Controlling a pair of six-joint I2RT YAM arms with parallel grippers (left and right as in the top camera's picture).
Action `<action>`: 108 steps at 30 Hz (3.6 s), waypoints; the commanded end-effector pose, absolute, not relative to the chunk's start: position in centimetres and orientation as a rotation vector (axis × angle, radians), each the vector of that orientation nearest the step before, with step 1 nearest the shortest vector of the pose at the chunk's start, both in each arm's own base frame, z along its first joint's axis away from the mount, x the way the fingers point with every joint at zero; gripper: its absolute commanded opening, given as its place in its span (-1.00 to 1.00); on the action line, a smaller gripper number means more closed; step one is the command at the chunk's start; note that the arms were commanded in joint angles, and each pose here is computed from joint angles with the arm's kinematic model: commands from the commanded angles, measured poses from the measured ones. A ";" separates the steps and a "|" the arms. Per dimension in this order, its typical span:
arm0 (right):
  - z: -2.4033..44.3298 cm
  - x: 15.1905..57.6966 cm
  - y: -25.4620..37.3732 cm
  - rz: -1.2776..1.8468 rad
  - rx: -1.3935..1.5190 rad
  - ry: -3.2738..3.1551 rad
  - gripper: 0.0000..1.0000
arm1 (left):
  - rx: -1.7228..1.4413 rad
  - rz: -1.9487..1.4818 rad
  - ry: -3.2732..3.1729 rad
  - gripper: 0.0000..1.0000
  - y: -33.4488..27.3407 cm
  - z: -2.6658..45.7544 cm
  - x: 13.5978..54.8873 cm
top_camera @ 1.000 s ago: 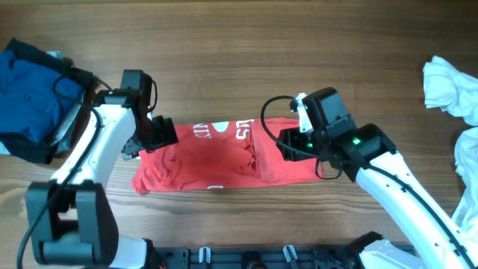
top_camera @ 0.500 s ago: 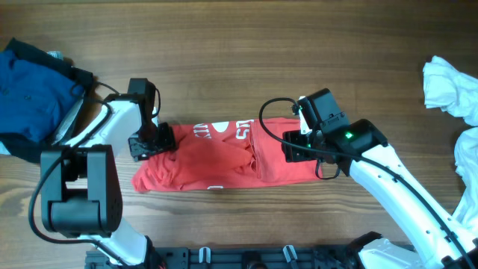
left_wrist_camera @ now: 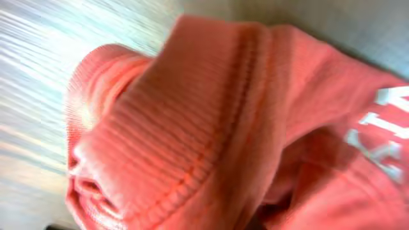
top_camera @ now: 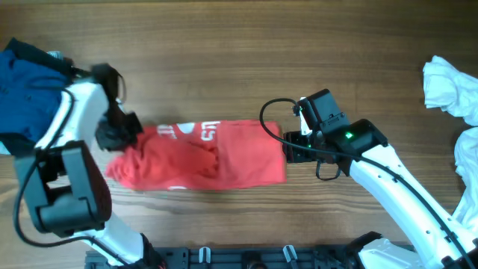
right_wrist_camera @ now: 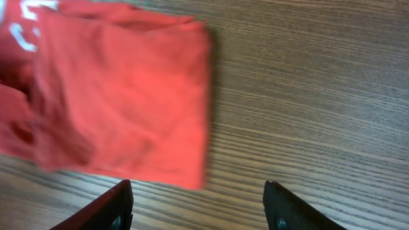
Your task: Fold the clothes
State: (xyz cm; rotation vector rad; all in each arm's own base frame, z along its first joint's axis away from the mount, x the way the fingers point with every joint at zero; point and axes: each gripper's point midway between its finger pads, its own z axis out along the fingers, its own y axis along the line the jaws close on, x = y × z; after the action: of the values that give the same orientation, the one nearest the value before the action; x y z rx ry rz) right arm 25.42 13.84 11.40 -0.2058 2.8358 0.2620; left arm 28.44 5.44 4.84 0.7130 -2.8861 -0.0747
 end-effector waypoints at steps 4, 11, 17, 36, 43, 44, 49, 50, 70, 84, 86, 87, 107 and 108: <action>11.4 25.8 13.8 0.244 -0.187 2.833 0.31 | 0.807 0.168 -2.948 -0.81 3.8 13.2 31.5; 11.4 25.7 13.8 0.242 -0.188 2.837 0.31 | 0.589 0.357 -2.876 -0.84 -6.7 14.5 30.1; 11.3 25.6 13.7 0.239 -0.191 2.842 0.31 | 0.377 0.382 -2.974 -0.82 -14.5 14.3 30.2; 11.1 25.0 13.4 0.225 -0.193 2.868 0.32 | 0.110 0.396 -3.027 -0.02 -21.2 13.6 28.5; 11.4 24.6 15.0 0.332 -0.394 2.841 0.31 | 0.225 0.390 -3.244 0.08 -14.5 18.3 32.1; 11.8 24.4 16.3 0.434 -0.499 2.810 0.29 | 0.307 0.358 -3.268 0.10 -12.6 18.6 32.9; 16.5 24.5 24.3 0.987 -0.796 2.463 -0.05 | 0.576 0.278 -3.240 0.06 -6.6 15.8 35.4; 16.9 24.5 25.4 1.025 -0.820 2.426 -0.10 | 0.582 0.265 -3.220 0.05 -6.4 14.8 35.3; 1.5 23.8 29.5 0.736 -0.661 2.872 -0.27 | 0.433 0.356 -2.958 0.21 -10.4 -0.2 27.5; 3.1 24.8 19.7 0.218 -0.130 3.046 -0.27 | 0.447 0.065 -2.919 0.13 -7.0 -1.5 24.5; 6.6 25.2 22.8 0.482 -0.338 2.929 -0.27 | 0.448 0.067 -2.922 0.13 -7.0 -1.5 24.6; 9.6 24.8 25.4 0.689 -0.487 2.810 -0.26 | 0.449 0.070 -2.926 0.13 -7.0 -1.5 24.7; 2.0 22.2 30.3 0.481 -0.634 2.865 -0.91 | 0.448 0.077 -2.937 0.18 -7.1 -1.6 25.0; 2.0 22.1 30.0 0.473 -0.604 2.886 -0.91 | 0.448 0.077 -2.937 0.18 -7.1 -1.6 25.0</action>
State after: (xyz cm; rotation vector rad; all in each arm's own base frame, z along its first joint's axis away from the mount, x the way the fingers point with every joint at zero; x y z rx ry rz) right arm 21.74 30.52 2.48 -0.6973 2.8539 0.5300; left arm 26.82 -9.45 0.30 0.4630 -2.9578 0.2869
